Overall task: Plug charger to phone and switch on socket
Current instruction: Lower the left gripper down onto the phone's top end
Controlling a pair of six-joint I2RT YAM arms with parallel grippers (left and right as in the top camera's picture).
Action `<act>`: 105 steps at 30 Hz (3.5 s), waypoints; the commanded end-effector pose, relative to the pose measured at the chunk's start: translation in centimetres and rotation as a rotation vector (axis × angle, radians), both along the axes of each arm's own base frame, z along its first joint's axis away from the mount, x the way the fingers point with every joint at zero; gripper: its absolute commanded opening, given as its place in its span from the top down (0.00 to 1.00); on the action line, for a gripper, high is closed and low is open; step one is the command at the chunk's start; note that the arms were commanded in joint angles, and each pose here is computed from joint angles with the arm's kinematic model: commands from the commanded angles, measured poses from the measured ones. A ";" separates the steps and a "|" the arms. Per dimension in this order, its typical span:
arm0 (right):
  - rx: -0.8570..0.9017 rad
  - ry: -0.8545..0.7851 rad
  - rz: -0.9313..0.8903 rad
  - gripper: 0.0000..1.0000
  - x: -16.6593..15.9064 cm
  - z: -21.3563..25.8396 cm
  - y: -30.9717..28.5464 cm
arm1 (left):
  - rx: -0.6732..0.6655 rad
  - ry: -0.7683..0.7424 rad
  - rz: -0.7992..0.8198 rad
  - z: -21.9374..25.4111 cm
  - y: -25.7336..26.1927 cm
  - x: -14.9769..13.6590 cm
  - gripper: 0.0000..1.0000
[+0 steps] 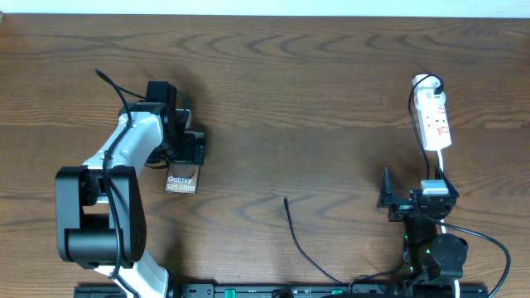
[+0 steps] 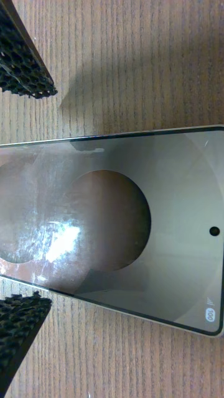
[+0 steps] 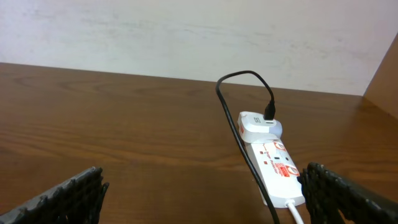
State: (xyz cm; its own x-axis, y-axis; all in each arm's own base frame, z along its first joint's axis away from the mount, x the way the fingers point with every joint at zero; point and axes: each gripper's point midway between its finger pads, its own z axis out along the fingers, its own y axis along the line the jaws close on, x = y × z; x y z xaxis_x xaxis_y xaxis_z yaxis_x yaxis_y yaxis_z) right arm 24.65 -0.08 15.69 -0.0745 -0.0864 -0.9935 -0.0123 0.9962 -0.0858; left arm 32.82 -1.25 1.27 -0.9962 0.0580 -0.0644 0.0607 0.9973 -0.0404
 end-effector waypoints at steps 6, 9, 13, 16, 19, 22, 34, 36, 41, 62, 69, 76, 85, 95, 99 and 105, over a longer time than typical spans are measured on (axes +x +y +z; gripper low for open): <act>-0.010 0.000 0.023 0.01 0.0 0.0 0.5 | 0.002 0.017 -0.020 -0.4 -0.1 -0.5 0.01; -0.010 0.000 0.023 0.01 0.0 0.0 0.5 | 0.002 0.018 -0.021 -0.4 -0.1 -0.5 0.01; -0.010 0.000 0.023 0.01 0.0 0.0 0.5 | 0.002 0.018 -0.024 -0.4 -0.2 -0.6 0.01; -0.010 0.000 0.023 0.01 0.0 0.0 0.5 | 0.003 0.016 -0.040 -0.4 -0.7 -0.5 0.01; -0.010 0.000 0.023 0.01 0.0 0.0 0.5 | 0.005 0.016 -0.061 -0.4 -1.4 -0.6 0.01; -0.010 0.000 0.023 0.01 0.0 0.0 0.5 | 0.026 0.016 -0.072 -0.4 -1.4 -0.6 0.01; -0.010 0.000 0.023 0.01 0.0 0.0 0.5 | 0.058 0.014 -0.060 -0.4 -0.8 -0.6 0.01; -0.010 0.000 0.023 0.01 0.0 0.0 0.5 | 0.058 0.014 -0.060 -0.4 -0.8 -0.6 0.01; -0.010 0.000 0.023 0.01 0.0 0.0 0.5 | 0.036 0.015 -0.062 -0.5 -1.1 -0.6 0.01; -0.010 0.000 0.023 0.01 0.0 0.0 0.5 | 0.006 0.013 -0.063 -0.4 -1.6 -0.5 0.01; -0.010 0.000 0.023 0.01 0.0 0.0 0.5 | 0.018 0.013 -0.062 -0.5 -1.4 -0.5 0.01; -0.010 0.000 0.023 0.01 0.0 0.0 0.5 | 0.040 0.019 -0.060 -0.7 -1.0 -0.6 0.01; -0.010 0.000 0.023 0.01 0.0 0.0 0.5 | 0.041 0.056 -0.060 -1.8 -1.0 -1.0 0.01; -0.010 0.000 0.023 0.01 0.0 0.0 0.5 | 0.041 0.054 -0.059 -1.9 -0.9 -0.9 0.01; -0.010 0.000 0.023 0.01 0.0 0.0 0.5 | 0.041 0.054 -0.049 -1.9 -0.6 -0.9 0.01; -0.010 0.000 0.023 0.01 0.0 0.0 0.5 | 0.029 0.055 -0.021 -1.8 0.1 -0.8 0.01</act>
